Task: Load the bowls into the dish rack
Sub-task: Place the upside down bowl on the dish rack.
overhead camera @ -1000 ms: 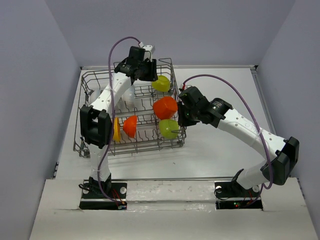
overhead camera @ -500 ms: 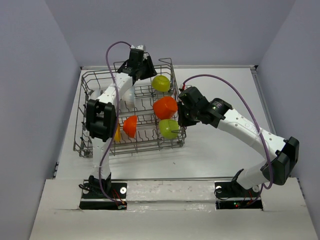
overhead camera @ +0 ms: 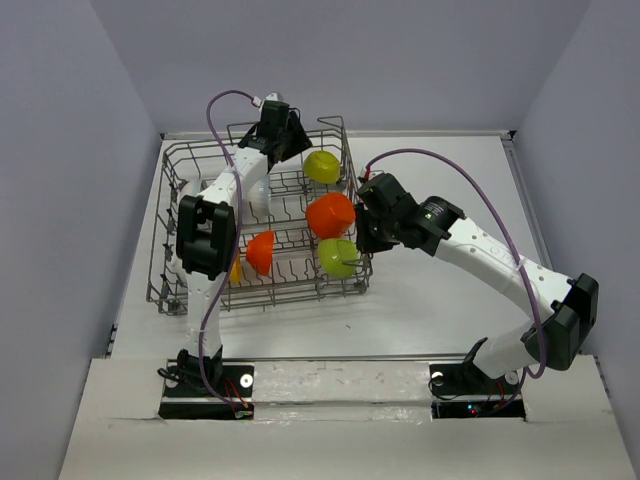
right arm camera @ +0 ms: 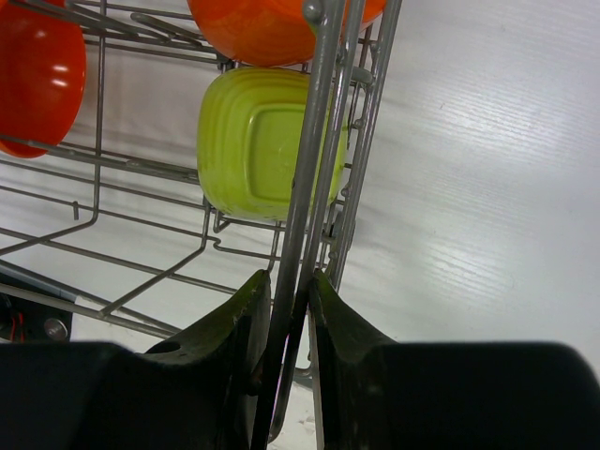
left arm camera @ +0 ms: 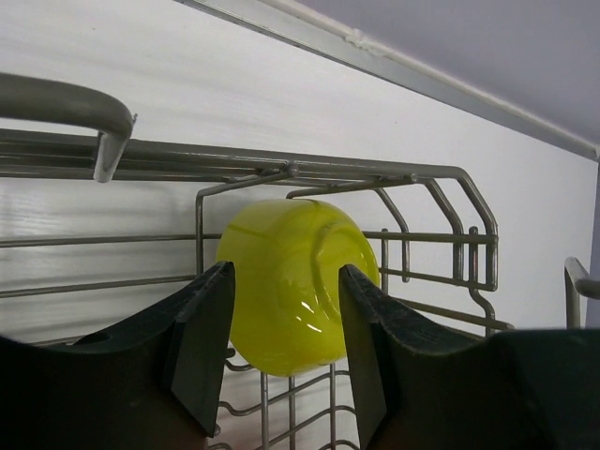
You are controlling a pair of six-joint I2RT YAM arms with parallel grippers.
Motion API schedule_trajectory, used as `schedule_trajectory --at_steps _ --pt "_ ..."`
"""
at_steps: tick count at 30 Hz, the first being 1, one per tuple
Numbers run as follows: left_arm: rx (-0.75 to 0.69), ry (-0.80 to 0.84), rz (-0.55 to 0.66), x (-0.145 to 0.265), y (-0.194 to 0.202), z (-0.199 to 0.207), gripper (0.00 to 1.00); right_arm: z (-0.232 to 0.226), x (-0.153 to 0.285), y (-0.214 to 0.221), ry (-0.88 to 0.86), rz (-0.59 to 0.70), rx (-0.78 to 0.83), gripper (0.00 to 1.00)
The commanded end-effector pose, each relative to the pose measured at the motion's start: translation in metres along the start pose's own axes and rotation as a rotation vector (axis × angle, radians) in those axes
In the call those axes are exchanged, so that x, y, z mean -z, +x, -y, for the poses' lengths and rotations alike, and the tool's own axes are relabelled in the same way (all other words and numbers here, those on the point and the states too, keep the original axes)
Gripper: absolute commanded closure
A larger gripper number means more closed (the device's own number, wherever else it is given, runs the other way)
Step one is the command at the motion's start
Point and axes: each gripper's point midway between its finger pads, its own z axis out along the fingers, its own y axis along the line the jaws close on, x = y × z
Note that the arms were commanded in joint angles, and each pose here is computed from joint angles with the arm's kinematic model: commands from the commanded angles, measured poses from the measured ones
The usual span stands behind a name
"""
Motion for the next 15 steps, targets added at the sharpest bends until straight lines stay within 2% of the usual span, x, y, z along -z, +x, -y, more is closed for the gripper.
schedule_trajectory --at_steps 1,5,9,15 --pt "0.041 0.014 0.079 0.004 -0.018 0.013 0.41 -0.026 0.016 -0.028 -0.114 0.116 -0.002 0.76" --pt "0.065 -0.028 0.104 0.002 -0.020 0.006 0.35 -0.025 0.016 -0.028 -0.113 0.117 0.000 0.75" --pt "0.057 -0.031 0.090 -0.002 -0.017 0.005 0.35 -0.025 0.017 -0.029 -0.108 0.118 0.003 0.75" --pt "0.023 -0.027 0.001 -0.009 0.006 -0.002 0.35 -0.024 0.018 -0.030 -0.106 0.124 -0.001 0.74"
